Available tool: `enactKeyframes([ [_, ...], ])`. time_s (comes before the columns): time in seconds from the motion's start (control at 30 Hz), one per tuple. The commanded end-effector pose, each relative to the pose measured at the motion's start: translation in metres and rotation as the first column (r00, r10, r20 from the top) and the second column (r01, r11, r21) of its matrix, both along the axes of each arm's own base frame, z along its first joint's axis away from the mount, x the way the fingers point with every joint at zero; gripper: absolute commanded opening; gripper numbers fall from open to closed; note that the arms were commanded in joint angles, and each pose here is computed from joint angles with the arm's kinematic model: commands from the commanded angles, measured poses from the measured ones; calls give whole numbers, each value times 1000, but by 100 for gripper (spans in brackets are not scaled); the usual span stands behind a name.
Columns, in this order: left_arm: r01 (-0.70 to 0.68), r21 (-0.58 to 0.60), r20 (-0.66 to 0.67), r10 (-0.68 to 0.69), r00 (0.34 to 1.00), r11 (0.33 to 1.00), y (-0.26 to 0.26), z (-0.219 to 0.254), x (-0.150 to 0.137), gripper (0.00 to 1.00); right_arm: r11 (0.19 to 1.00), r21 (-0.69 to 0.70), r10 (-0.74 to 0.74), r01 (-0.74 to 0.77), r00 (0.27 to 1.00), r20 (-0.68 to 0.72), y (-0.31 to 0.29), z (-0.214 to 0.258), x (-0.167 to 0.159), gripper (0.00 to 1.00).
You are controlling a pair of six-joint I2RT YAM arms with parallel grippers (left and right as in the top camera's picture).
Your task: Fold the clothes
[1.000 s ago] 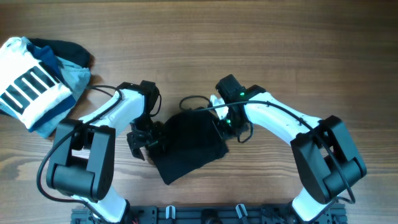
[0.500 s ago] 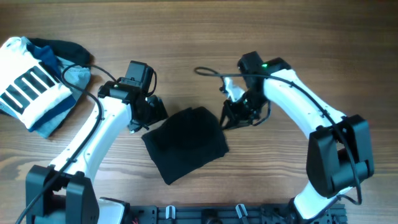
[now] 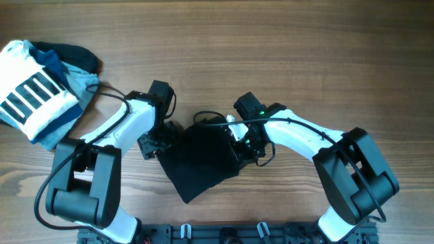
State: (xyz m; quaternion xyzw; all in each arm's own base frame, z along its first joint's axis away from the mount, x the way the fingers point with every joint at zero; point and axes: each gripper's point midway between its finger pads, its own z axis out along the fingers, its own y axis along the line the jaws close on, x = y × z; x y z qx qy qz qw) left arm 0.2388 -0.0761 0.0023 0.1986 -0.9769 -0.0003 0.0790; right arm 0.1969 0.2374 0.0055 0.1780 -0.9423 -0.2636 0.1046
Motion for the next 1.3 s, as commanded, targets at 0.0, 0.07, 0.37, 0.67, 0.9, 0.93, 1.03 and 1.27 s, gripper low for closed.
enactKeyframes([
  [0.0, -21, -101, -99, 11, 995, 995, -16, -7, -26, 64, 968, -217, -75, 126, 970, 230, -50, -25, 60, 26],
  [0.07, -54, -180, -103, 36, 994, 982, -30, -4, -24, 58, 975, -168, -77, 147, 928, 366, -59, -20, 102, 25],
  [0.37, -74, -397, 184, 159, 970, 915, -60, 35, 53, 62, 973, -170, -56, 157, 874, 483, -69, 76, 145, 32],
  [0.67, -11, -424, 318, 161, 934, 905, -64, 57, 76, 75, 987, -153, -16, 45, 982, 186, -61, 54, 40, 27],
  [0.9, -12, -422, 312, 157, 937, 907, -64, 56, 74, 78, 952, -236, -117, 193, 947, 300, -79, -12, 43, 29],
  [0.93, -14, -421, 308, 157, 938, 907, -64, 56, 73, 79, 941, -261, -121, 213, 937, 328, -84, -14, 48, 32],
  [1.03, -15, -420, 305, 157, 939, 907, -64, 55, 72, 81, 943, -256, -121, 213, 935, 334, -82, -7, 53, 32],
  [1.27, 267, -421, 452, -55, 890, 867, -77, 63, 81, 100, 926, -210, -156, 313, 826, 541, -85, 100, 99, 43],
])
